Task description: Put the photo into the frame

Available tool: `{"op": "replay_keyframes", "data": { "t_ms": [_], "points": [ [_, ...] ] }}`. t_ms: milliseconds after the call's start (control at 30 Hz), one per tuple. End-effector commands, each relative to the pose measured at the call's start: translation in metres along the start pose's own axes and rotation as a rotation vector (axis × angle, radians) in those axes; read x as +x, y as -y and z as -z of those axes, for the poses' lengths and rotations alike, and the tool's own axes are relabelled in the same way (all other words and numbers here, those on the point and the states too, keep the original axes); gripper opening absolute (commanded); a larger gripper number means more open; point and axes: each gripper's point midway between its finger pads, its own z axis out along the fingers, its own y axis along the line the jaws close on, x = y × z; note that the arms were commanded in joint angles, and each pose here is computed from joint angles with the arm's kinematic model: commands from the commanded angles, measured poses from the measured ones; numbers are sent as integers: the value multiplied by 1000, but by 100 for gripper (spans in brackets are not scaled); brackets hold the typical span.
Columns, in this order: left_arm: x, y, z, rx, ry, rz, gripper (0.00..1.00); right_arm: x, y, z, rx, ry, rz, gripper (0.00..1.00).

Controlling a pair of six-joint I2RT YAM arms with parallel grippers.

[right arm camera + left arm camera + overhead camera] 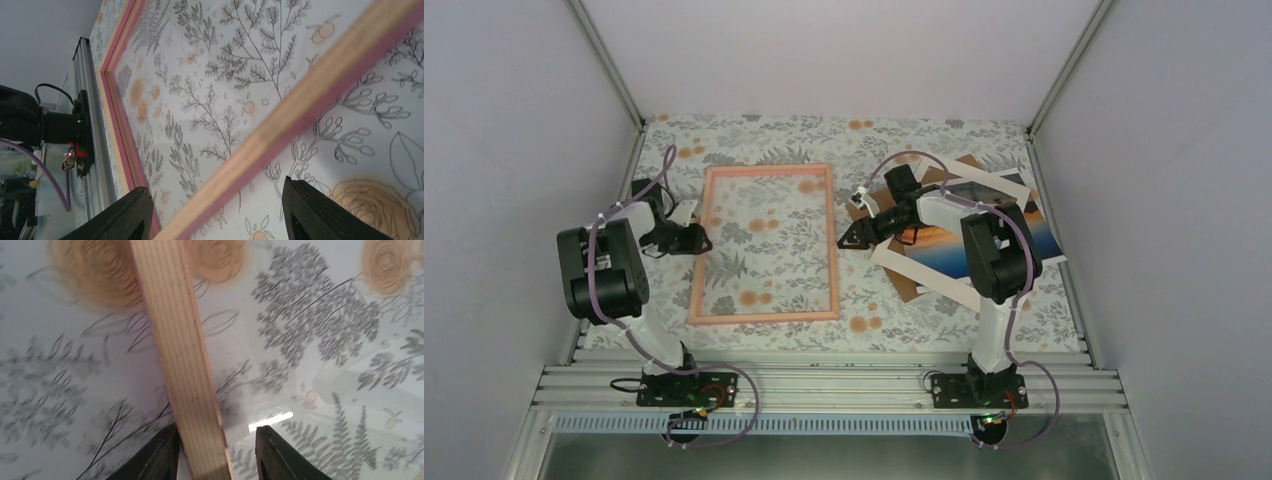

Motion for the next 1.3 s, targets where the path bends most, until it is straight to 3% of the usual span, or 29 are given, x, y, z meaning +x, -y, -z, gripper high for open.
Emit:
{"op": "replay_keyframes", "data": {
  "t_ms": [0,300,500,600,700,800,1067,1267],
  "points": [
    [-25,26,-13,96,49,-14,40,-10,0,-7,-37,3,0,65],
    [-38,35,-25,126,63,2,40,-22,18,-6,9,15,-5,63],
    [-44,33,-9,65,108,-45,45,-43,22,19,74,70,34,63],
    [-51,34,14,14,162,-120,57,-48,12,33,110,91,87,64],
    [-58,42,45,-33,251,-241,76,-54,-2,53,159,126,150,66],
    [-66,58,80,-50,329,-367,99,-59,-20,82,227,166,232,72],
    [-111,122,143,21,450,-528,100,-36,-45,181,484,262,329,87],
    [-154,219,159,19,574,-702,100,1,-32,240,648,302,290,90]
  ]
}}
